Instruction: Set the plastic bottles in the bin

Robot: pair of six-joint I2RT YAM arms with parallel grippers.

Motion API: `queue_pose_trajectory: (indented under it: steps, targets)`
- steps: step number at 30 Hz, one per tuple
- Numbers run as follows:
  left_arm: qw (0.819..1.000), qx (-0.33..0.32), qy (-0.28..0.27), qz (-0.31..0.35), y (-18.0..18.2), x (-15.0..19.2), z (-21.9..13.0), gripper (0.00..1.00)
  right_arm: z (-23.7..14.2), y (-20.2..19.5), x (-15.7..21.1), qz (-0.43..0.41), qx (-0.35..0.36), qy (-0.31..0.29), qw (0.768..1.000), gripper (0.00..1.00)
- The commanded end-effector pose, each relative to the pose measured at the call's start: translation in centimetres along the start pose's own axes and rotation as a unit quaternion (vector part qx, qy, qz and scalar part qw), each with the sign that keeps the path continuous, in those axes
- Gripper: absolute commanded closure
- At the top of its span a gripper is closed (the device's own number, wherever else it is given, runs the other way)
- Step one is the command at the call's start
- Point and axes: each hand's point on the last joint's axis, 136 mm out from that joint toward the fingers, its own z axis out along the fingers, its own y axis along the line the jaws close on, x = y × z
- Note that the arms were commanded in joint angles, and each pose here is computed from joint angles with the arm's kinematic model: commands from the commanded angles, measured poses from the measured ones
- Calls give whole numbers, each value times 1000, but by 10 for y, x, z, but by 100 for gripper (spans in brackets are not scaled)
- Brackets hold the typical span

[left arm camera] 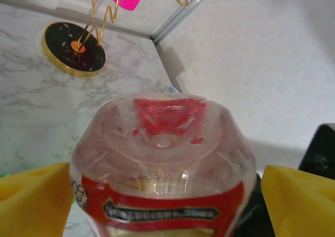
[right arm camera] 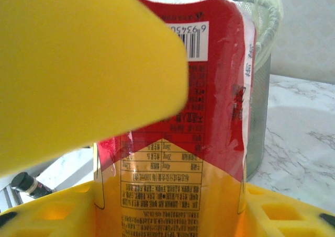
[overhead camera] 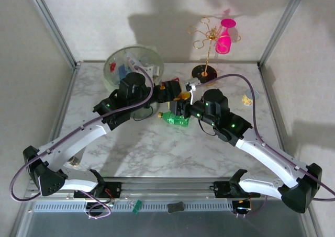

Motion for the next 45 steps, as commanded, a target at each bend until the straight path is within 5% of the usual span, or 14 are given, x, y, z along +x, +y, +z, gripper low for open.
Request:
queue_pose_trajectory:
  steps: [1,10,14,20,33,45]
  targets:
    - [1000,27,0,13,-19,-6,-6,16,-9,8,-9,5,-10,-13,1000,45]
    - [999,38,12,25,-24,0,0,48,-7,1,-4,7,8,-7,1000,45]
    - [999,34,5,27,-23,-3,-3,49,-7,-2,-1,8,13,-6,1000,40]
    - [999,9,-17,35,-15,-18,-9,50,-11,-4,-6,11,23,-13,1000,9]
    - [988,-64,-134,-29,58,-134,-47,52,-24,-27,-7,8,89,-28,996,7]
    - [964,-155,-199,-80,123,-165,-70,58,-21,-34,6,4,103,-8,995,7]
